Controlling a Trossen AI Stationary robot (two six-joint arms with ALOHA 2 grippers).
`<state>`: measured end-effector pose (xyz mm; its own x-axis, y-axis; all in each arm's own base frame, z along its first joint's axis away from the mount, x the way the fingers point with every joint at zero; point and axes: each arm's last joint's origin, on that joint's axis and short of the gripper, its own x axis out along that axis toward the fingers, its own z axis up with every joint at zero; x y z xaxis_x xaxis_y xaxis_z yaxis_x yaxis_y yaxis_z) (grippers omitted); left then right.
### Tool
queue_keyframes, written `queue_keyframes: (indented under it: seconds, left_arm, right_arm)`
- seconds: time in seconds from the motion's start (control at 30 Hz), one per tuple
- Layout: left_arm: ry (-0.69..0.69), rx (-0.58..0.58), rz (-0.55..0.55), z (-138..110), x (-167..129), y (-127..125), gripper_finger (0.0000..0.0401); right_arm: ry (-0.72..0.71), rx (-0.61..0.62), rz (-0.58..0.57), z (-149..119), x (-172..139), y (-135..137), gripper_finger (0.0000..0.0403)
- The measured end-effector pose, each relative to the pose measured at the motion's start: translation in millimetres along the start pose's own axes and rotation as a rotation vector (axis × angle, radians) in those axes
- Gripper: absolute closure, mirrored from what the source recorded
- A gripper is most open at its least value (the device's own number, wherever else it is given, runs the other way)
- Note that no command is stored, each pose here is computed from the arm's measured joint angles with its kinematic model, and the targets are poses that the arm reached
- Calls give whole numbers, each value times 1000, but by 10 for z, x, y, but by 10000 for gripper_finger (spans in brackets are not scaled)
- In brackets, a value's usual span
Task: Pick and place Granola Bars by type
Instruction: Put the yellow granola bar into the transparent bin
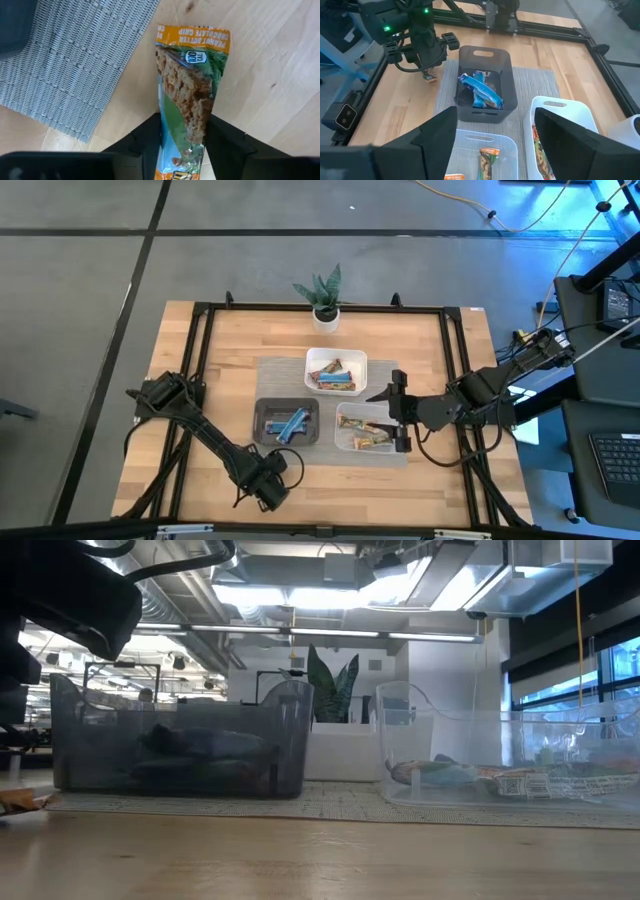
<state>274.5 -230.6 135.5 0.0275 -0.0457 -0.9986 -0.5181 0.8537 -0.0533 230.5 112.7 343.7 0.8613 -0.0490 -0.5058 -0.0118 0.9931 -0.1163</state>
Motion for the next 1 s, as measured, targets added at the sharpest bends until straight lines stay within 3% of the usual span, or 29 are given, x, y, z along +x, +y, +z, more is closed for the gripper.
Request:
queue_keyframes:
  seconds: [0.47, 0.73, 0.87, 1.0]
  left_arm:
    - [-21, 0, -30, -5, -99, 11, 296]
    - [-183, -15, -174, -5, -648, 75, 297]
    - [-402, 3, -272, 38, -1011, 118, 297]
    - [-745, 5, -262, 193, -1343, 222, 297]
  right_arm:
    - [0, 0, 1, 0, 0, 0, 134]
    - [-2, 2, 2, 2, 0, 1, 134]
    - [-24, 13, 5, 25, 1, 5, 134]
    - [-81, 38, 15, 86, -2, 14, 134]
